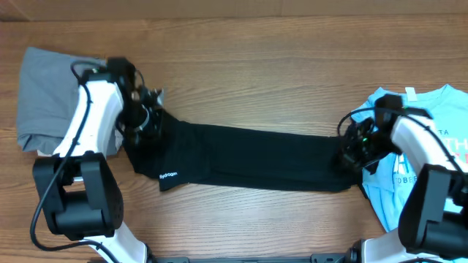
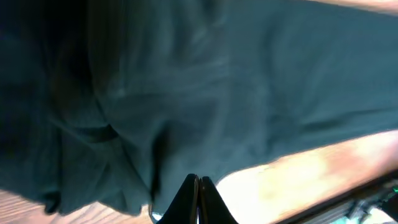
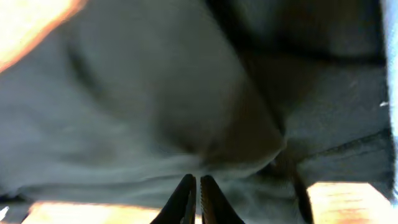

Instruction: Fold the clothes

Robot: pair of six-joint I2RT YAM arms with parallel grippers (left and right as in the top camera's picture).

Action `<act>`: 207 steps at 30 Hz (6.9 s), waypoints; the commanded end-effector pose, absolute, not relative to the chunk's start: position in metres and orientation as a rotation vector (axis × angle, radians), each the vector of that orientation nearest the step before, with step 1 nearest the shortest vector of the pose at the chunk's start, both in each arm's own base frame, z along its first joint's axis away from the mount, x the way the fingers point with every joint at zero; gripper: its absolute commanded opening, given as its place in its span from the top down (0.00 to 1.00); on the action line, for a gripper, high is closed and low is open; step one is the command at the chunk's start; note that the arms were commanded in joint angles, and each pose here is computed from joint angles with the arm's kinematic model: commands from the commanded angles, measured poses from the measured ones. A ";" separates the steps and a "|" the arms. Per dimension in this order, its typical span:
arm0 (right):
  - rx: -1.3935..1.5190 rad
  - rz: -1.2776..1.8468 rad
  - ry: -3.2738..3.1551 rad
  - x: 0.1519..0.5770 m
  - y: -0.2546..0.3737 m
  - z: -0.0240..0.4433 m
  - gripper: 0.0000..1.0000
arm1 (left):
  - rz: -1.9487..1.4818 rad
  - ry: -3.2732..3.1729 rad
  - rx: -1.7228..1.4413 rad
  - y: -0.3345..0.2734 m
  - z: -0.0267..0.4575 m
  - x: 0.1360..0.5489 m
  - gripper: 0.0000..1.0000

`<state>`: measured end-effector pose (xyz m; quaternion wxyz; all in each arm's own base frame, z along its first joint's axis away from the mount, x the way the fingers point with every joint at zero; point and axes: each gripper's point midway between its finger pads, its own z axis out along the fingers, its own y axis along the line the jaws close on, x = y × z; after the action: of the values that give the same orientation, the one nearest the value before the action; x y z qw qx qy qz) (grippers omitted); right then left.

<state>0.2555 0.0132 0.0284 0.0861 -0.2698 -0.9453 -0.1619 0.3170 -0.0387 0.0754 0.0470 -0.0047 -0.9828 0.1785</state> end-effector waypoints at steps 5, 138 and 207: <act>-1.086 -0.184 -2.826 0.248 -0.014 -0.014 0.93 | 0.298 -2.996 0.206 -0.016 0.024 0.295 0.96; -0.451 -0.417 -3.175 0.355 -0.028 0.111 0.96 | 0.630 -3.571 0.175 -0.004 0.263 0.331 0.50; -0.200 -0.549 -3.039 0.310 0.172 0.024 0.96 | 0.630 -3.578 0.173 -0.003 0.263 0.333 0.46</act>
<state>0.3305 0.1584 0.0405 -0.0058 -0.0196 -0.9864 -0.1632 0.3320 0.0002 0.2525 -0.2286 0.0620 -0.9577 0.1634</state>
